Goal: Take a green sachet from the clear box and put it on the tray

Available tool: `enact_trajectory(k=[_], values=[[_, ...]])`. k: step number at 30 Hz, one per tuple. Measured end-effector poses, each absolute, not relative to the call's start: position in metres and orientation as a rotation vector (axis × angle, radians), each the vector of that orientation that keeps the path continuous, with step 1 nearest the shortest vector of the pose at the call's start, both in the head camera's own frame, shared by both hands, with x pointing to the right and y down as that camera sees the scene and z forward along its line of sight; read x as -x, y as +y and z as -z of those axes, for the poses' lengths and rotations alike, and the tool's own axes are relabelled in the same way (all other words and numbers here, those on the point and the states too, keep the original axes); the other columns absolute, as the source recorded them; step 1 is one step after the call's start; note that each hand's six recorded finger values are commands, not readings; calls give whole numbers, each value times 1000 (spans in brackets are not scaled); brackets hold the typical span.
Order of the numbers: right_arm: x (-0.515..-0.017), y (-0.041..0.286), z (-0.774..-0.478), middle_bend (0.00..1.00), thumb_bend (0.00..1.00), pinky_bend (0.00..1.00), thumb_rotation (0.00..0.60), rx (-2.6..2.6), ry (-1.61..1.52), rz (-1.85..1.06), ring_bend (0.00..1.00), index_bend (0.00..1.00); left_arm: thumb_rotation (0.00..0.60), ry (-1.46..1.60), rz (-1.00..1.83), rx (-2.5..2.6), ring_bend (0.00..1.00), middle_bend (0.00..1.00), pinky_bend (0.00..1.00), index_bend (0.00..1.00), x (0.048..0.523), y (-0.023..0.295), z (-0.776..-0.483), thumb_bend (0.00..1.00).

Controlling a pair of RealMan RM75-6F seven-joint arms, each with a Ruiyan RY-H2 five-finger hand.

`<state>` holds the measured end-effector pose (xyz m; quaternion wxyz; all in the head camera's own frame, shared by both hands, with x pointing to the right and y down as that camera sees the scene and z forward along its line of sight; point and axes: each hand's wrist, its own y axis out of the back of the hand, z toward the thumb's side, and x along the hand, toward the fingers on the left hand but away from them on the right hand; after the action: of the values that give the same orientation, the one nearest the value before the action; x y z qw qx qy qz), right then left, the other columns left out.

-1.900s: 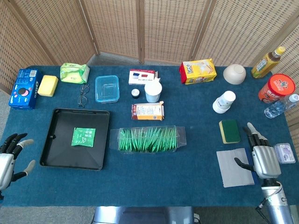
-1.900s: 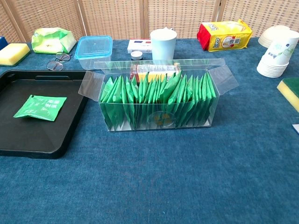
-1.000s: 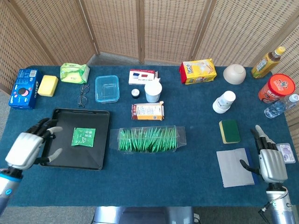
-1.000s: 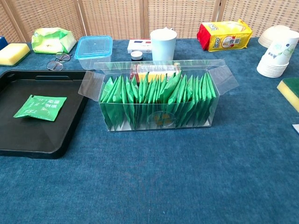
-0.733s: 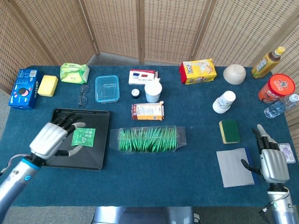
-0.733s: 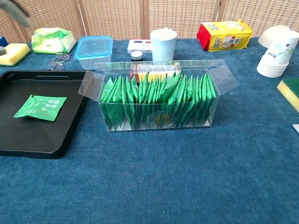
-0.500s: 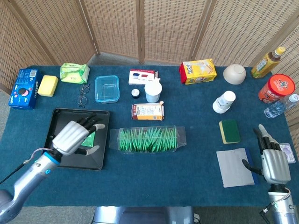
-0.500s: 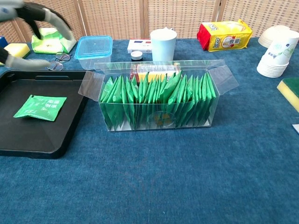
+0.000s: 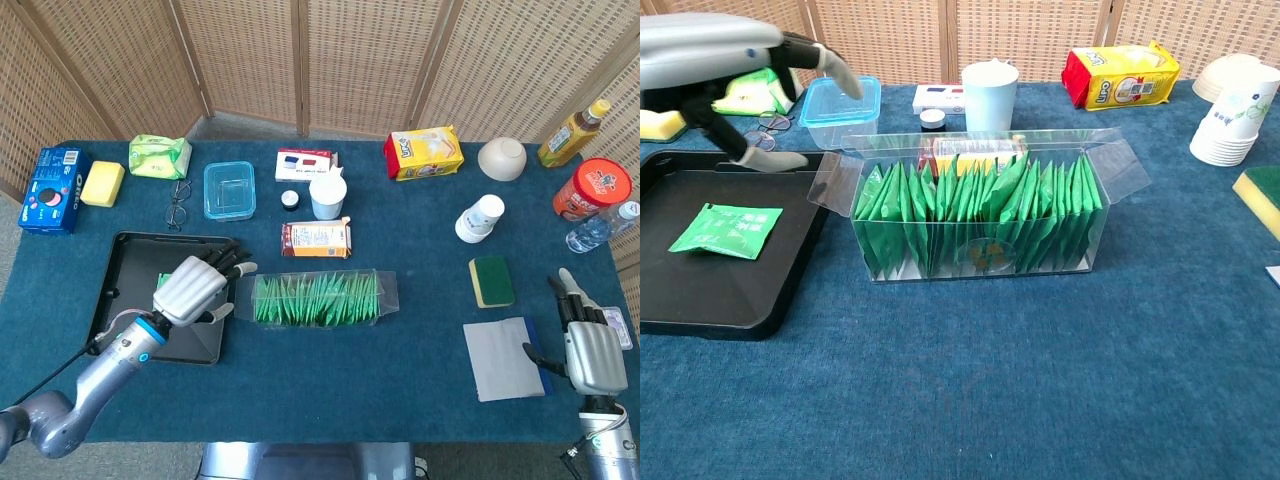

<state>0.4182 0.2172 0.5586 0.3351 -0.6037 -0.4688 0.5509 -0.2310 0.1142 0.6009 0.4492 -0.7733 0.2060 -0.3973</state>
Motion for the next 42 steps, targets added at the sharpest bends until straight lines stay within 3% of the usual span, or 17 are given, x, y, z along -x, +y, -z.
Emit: enact_trajectory(k=[7,13,16,25,42], values=[[-423,222,-561,25,203,198,600,1579,-1230,-1454,108,0,592,492,962,1955,95,148,269,260,206,106,-610,340],[-425,224,-562,25,203,198,600,1582,-1239,-1464,108,0,581,481,960,1997,94,147,269,329,190,99,-617,568],[-424,226,-561,25,203,198,600,1584,-1243,-1470,108,0,565,487,955,2007,93,147,269,361,181,91,-622,621],[-425,231,-559,25,202,198,600,1575,-1248,-1484,108,0,527,496,948,2040,90,147,269,432,167,81,-627,662],[-424,229,-565,25,203,198,600,1593,-1245,-1487,108,0,524,571,1026,2026,90,147,269,480,169,59,-646,662]])
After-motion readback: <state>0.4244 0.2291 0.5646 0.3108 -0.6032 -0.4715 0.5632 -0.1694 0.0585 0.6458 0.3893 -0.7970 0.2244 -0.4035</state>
